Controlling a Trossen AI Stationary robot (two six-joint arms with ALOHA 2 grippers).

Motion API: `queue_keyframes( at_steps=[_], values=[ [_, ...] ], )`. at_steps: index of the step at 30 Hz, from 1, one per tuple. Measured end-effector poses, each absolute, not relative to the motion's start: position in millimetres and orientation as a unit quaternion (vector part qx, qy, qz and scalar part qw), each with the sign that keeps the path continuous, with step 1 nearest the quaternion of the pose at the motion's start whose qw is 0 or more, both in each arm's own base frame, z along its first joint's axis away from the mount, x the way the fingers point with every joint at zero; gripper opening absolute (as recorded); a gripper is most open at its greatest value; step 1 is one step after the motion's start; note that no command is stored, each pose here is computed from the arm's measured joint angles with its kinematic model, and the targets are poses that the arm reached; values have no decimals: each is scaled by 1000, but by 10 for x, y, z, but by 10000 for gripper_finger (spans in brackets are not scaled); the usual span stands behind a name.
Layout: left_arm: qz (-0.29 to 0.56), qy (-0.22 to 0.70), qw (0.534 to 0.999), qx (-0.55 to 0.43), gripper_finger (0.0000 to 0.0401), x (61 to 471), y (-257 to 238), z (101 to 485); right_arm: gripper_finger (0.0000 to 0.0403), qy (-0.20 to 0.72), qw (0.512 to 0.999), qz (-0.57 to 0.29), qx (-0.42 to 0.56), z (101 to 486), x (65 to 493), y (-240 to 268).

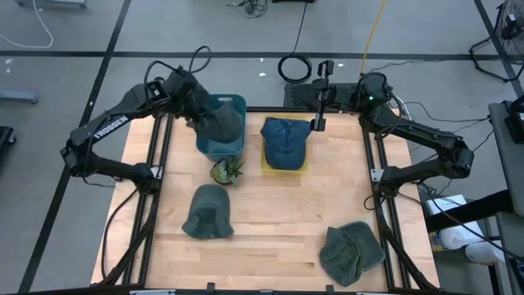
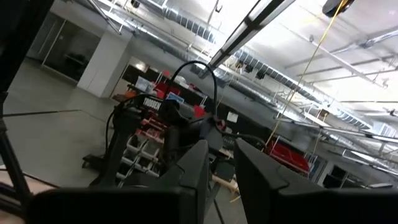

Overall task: Pick & Place hat
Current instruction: Put the top right black cap into the blue bin

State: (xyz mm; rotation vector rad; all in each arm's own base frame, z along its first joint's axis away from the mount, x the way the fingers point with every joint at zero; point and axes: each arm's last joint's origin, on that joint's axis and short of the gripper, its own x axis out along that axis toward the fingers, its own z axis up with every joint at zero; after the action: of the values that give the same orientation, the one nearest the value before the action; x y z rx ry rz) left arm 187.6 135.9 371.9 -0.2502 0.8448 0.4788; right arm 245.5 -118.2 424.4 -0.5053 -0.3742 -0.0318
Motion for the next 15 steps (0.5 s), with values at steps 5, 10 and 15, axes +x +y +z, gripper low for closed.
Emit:
queue_keyframes(
  at_steps=[5, 10, 15],
  values=[
    [188, 425, 885, -25, 27, 1879, 1363, 3723, 63, -181, 952, -16, -247, 4238, 2457, -1184],
    [149, 458, 876, 8, 27, 1840, 1331, 3685, 63, -181, 952, -16, -247, 4238, 2457, -1184],
    [127, 499, 857, 8, 27, 1877, 1381, 3546, 63, -181, 952, -32, -244, 4241, 2457, -1193]
  ],
)
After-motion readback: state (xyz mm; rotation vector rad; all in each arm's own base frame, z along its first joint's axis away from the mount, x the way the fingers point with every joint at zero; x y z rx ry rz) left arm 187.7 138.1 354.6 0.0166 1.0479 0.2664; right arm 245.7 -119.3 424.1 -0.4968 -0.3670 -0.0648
